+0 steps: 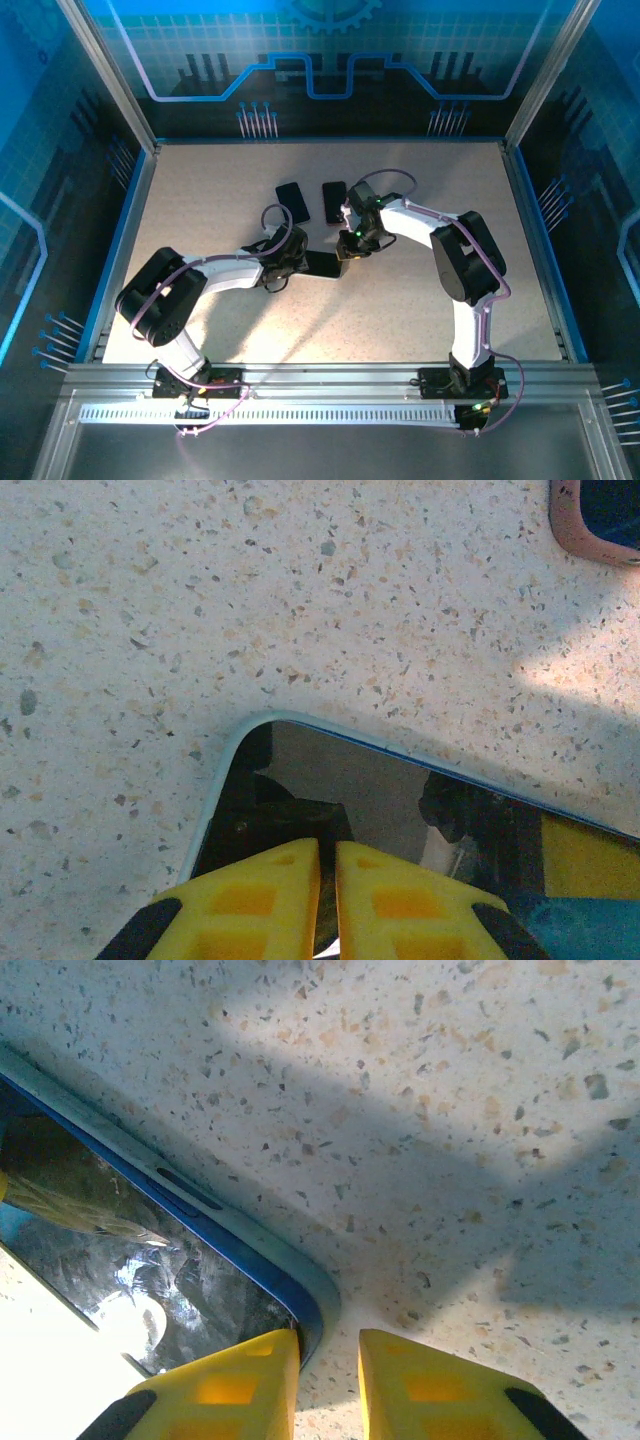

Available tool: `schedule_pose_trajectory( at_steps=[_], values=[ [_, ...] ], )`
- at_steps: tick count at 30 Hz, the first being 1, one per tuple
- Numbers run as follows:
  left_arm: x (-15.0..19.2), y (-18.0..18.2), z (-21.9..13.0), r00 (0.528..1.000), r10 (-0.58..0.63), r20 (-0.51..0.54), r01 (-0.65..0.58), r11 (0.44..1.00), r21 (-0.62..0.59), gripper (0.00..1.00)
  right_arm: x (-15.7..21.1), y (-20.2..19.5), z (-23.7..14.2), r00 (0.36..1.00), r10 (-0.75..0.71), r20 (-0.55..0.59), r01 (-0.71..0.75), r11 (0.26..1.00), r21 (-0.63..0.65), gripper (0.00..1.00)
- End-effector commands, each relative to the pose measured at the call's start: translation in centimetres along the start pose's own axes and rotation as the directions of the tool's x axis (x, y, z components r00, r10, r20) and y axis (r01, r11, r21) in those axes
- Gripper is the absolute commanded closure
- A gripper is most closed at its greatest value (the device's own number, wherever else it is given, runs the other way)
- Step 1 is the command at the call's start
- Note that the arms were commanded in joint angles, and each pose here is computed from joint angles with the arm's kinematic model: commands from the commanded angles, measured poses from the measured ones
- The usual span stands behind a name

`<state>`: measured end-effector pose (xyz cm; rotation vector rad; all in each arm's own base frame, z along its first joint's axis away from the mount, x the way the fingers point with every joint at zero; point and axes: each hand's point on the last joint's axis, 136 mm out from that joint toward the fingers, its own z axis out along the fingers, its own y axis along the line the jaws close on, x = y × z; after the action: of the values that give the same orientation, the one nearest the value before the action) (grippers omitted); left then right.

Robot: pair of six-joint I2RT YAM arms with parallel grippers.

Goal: Put the phone into the phone case

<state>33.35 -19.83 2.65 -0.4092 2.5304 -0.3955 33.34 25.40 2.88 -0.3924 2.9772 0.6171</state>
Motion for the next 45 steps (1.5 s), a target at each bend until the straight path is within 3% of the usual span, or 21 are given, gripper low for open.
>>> schedule_pose_trajectory(
  at_steps=[1, 12, 22, 31, 45],
  values=[
    [1.8, 1.4, 0.5, 0.998, -0.001, -0.062, -0.002, 0.999, -0.051, 0.86, 1.5, 0.1, 1.2, 0.998, 0.002, -0.060, -0.002, 1.000, -0.002, 0.76],
    [2.2, 1.7, 0.7, 0.998, -0.001, -0.071, -0.003, 0.998, -0.062, 0.86, 3.5, -0.6, 4.2, 0.989, -0.015, -0.147, 0.025, 0.997, 0.068, 0.77],
    [3.3, 2.8, 1.2, 0.996, -0.016, -0.090, 0.009, 0.997, -0.079, 0.86, 6.9, -2.9, 7.2, 0.964, -0.005, -0.266, 0.052, 0.984, 0.169, 0.86],
    [3.6, 3.1, 1.3, 0.996, -0.026, -0.091, 0.019, 0.997, -0.079, 0.86, 9.8, -5.4, 9.1, 0.928, -0.011, -0.374, 0.131, 0.945, 0.298, 0.86],
    [4.4, 3.3, 2.1, 0.994, -0.024, -0.109, 0.016, 0.997, -0.074, 0.86, 12.6, -7.0, 11.0, 0.874, -0.012, -0.485, 0.213, 0.907, 0.362, 0.86]
  ],
)
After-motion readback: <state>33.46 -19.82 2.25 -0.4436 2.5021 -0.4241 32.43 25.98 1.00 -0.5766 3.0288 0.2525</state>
